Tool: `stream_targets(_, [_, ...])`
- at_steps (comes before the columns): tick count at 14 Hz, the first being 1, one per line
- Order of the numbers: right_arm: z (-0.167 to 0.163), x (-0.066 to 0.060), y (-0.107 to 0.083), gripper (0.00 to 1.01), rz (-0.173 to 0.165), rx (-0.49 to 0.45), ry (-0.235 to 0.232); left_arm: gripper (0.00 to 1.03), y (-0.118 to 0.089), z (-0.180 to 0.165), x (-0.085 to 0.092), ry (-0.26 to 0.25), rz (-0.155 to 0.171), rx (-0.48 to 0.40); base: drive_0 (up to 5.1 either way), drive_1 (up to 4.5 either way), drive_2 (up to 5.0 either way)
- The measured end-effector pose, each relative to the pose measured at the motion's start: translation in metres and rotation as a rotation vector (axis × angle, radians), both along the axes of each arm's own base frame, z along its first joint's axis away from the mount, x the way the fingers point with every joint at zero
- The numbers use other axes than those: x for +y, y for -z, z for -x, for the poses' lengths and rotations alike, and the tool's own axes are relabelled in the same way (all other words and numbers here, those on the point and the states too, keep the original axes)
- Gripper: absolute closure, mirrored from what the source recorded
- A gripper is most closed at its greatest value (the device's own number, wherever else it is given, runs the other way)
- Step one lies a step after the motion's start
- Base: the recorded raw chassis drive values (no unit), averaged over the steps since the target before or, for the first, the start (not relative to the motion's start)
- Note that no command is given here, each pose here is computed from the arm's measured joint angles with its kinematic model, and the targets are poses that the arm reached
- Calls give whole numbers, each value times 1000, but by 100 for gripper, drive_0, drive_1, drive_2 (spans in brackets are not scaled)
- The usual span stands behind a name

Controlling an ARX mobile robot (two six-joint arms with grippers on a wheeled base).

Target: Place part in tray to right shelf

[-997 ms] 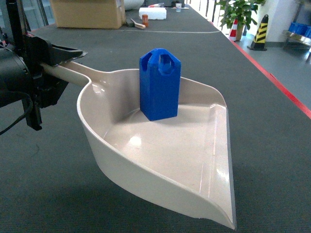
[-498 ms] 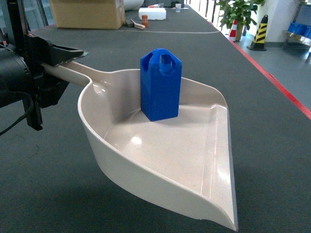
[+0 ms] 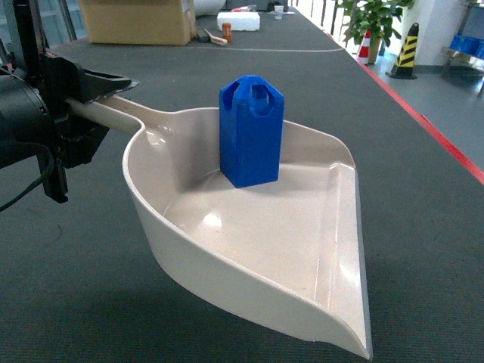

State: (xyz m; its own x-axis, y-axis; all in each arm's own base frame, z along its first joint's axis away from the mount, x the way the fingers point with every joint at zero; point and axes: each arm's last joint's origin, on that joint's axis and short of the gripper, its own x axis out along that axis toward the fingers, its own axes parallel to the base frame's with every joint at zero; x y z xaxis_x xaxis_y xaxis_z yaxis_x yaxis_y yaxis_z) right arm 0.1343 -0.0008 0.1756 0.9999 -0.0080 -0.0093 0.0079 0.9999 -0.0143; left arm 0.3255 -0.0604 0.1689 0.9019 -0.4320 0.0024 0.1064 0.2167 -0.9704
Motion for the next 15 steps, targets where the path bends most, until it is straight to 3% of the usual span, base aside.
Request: stream_targets(15, [29, 0, 7, 99, 0, -7, 0, 91, 0, 0, 0, 0, 0, 0, 0, 0, 0])
